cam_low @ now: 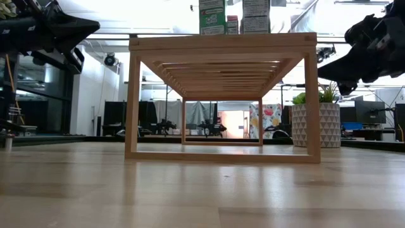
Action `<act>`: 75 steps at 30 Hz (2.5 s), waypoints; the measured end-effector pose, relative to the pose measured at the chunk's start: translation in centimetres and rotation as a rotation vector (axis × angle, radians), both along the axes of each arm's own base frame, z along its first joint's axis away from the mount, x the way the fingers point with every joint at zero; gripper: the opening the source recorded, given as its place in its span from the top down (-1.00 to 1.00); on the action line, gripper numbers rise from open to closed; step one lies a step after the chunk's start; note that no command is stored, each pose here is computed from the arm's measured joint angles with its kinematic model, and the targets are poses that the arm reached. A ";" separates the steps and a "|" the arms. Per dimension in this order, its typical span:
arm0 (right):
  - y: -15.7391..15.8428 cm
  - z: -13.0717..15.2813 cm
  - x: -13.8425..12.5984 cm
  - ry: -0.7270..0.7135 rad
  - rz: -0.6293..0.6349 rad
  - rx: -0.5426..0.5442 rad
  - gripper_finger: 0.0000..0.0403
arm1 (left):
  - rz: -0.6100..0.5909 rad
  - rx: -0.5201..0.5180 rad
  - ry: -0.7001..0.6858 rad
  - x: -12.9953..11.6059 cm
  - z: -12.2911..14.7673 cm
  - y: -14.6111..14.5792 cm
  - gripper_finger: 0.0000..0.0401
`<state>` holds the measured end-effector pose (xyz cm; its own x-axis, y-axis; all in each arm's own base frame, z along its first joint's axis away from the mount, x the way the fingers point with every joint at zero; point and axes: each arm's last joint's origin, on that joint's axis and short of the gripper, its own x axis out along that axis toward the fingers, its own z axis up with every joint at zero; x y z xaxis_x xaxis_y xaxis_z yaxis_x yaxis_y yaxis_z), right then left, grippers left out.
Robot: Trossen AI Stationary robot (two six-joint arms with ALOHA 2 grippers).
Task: Stack cereal on shelf
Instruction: Return to Home Position
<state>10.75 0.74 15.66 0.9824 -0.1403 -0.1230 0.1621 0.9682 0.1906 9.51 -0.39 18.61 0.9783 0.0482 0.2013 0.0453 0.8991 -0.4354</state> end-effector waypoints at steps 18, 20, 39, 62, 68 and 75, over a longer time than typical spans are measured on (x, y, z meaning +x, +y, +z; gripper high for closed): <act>-0.1 0.8 -0.5 -0.103 -0.003 0.097 1.00 | 0.000 0.000 -0.003 0.0 0.0 0.0 1.00; -0.1 1.2 -0.9 -0.156 -0.001 0.105 1.00 | 0.000 0.000 0.000 0.0 0.0 0.0 1.00; -0.1 1.8 -1.1 -0.224 0.002 0.114 1.00 | -0.041 0.020 0.186 0.3 -1.7 -0.2 1.00; -0.1 1.7 -1.1 -0.221 0.002 0.114 1.00 | -0.069 0.367 0.178 0.2 -1.7 -0.2 1.00; -0.1 1.7 -1.1 -0.221 0.002 0.114 1.00 | -0.145 0.374 0.163 0.1 -1.7 -1.1 1.00; -0.1 1.7 -1.1 -0.220 0.002 0.114 1.00 | -0.331 0.389 0.129 -0.3 -1.8 -2.8 1.00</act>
